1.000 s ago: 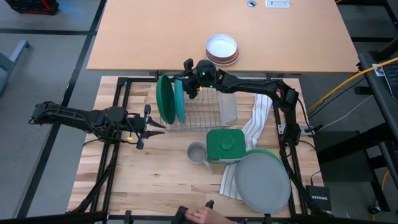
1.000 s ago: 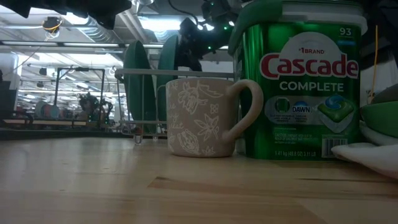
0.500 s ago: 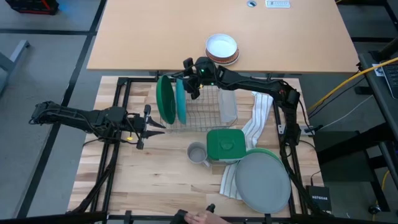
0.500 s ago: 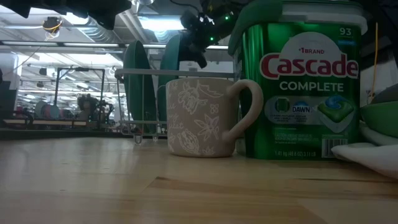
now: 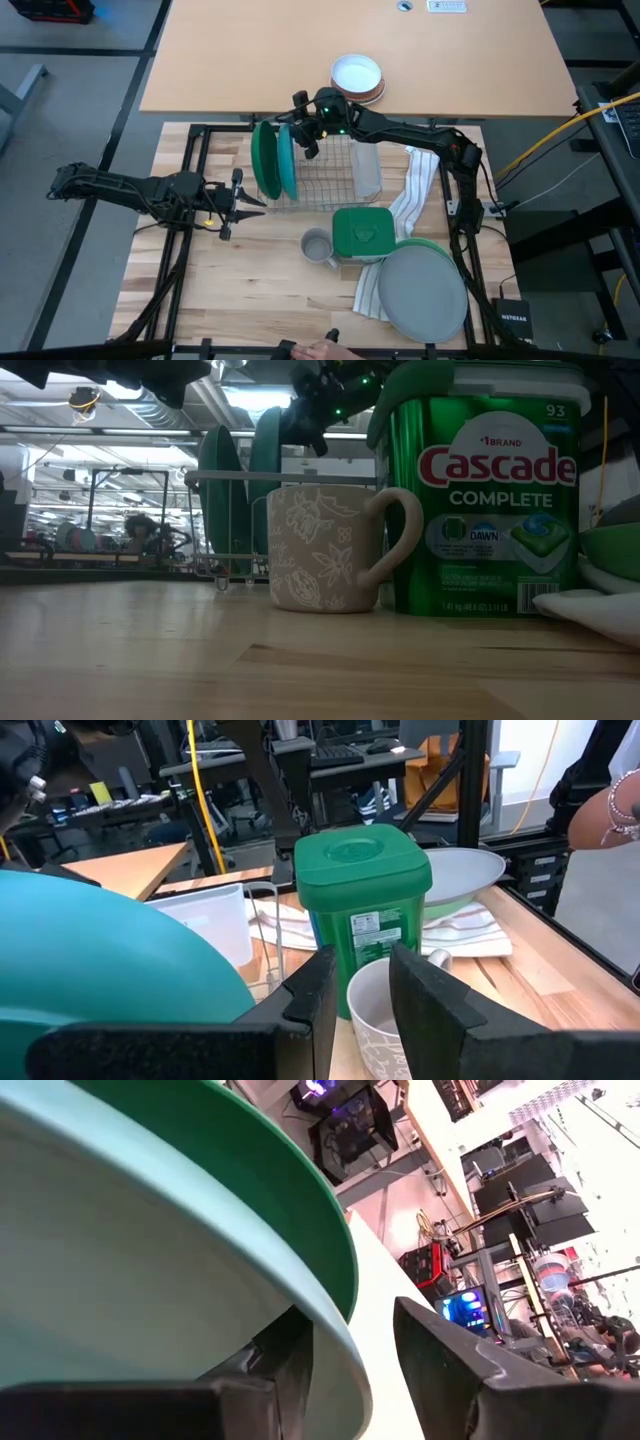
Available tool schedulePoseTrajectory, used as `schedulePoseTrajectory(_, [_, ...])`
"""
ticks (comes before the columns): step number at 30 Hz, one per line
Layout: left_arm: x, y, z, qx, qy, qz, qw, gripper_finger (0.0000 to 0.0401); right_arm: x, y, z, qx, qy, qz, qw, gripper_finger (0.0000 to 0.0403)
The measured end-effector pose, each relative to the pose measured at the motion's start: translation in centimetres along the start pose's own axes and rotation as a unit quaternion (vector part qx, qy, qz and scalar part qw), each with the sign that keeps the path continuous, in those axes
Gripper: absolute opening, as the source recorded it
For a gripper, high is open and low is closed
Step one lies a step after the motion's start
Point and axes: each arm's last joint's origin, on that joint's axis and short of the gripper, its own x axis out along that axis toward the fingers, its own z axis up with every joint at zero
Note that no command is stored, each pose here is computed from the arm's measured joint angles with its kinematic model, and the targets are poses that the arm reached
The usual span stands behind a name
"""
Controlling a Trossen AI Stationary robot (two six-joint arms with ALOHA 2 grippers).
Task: Sort dishes
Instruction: Put the blue plate in the dish rack
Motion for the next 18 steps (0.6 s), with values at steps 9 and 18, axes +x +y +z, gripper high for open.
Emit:
schedulePoseTrajectory(9, [0.0,0.0,-0.1,-0.01,0.005,-0.001,1.0,0.0084,0.9,0.6,-0.7,-0.003,0.02,0.001,1.0,0.0144])
schedulePoseTrajectory(18, [0.0,0.0,-0.1,-0.008,0.006,-0.001,1.0,0.0084,0.9,1.2,-1.2,0.004,0.052,0.025,0.998,0.0144])
